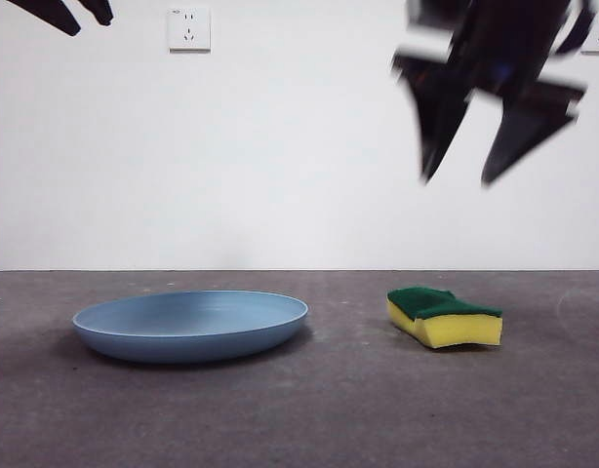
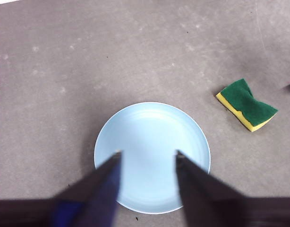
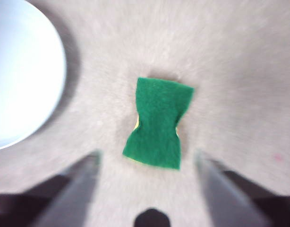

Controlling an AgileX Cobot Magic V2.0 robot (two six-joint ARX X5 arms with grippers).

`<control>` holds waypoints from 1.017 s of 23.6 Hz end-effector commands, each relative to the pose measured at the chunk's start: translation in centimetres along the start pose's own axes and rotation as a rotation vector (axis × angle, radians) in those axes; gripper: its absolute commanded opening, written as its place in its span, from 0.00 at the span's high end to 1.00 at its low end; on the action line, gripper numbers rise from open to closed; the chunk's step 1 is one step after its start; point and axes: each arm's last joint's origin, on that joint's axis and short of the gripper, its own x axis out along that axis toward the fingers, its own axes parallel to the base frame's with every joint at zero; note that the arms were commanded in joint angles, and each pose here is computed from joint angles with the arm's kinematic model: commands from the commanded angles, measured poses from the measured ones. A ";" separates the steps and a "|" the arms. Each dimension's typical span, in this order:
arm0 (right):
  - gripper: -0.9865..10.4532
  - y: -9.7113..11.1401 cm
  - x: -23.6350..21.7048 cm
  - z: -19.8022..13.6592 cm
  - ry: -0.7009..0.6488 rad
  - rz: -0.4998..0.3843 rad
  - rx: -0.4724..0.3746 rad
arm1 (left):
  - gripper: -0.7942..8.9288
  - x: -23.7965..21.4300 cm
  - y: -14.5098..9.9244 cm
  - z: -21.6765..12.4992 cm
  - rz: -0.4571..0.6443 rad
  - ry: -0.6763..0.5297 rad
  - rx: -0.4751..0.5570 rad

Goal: Pick up the plate,pick up the cloth,clean the plate with the cloth

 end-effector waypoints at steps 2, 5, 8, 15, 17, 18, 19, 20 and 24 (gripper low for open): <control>0.92 -0.2 -4.9 -0.8 -0.118 0.013 0.007 | 0.93 0.1 0.0 0.0 0.001 -0.002 0.041; 0.92 -0.5 -8.9 -1.9 -0.230 0.025 0.013 | 0.93 -0.5 -0.1 0.1 -0.004 -0.035 0.041; 0.92 0.0 -12.2 -3.1 -0.344 0.045 -0.007 | 0.93 -2.5 -0.4 0.0 -0.003 -0.105 0.051; 0.92 0.1 -13.5 -8.3 -0.587 0.050 -0.013 | 0.93 -5.5 -0.4 -3.8 0.022 -0.288 0.060; 0.92 -0.1 -12.3 -10.0 -0.610 0.051 -0.009 | 0.93 -5.2 -0.3 -6.3 0.010 -0.350 0.074; 0.92 -0.2 -11.7 -10.9 -0.630 0.051 -0.005 | 0.93 -4.9 -0.2 -7.6 0.004 -0.390 0.073; 0.92 -0.2 -11.5 -11.3 -0.644 0.054 -0.002 | 0.93 -4.7 -0.1 -8.5 0.000 -0.416 0.066; 0.92 -0.3 -11.3 -11.7 -0.653 0.054 0.000 | 0.93 -4.5 -0.1 -9.2 0.000 -0.434 0.050; 0.92 -0.4 -10.8 -12.3 -0.646 0.048 0.020 | 0.93 -4.2 0.2 -11.5 -0.004 -0.459 -0.001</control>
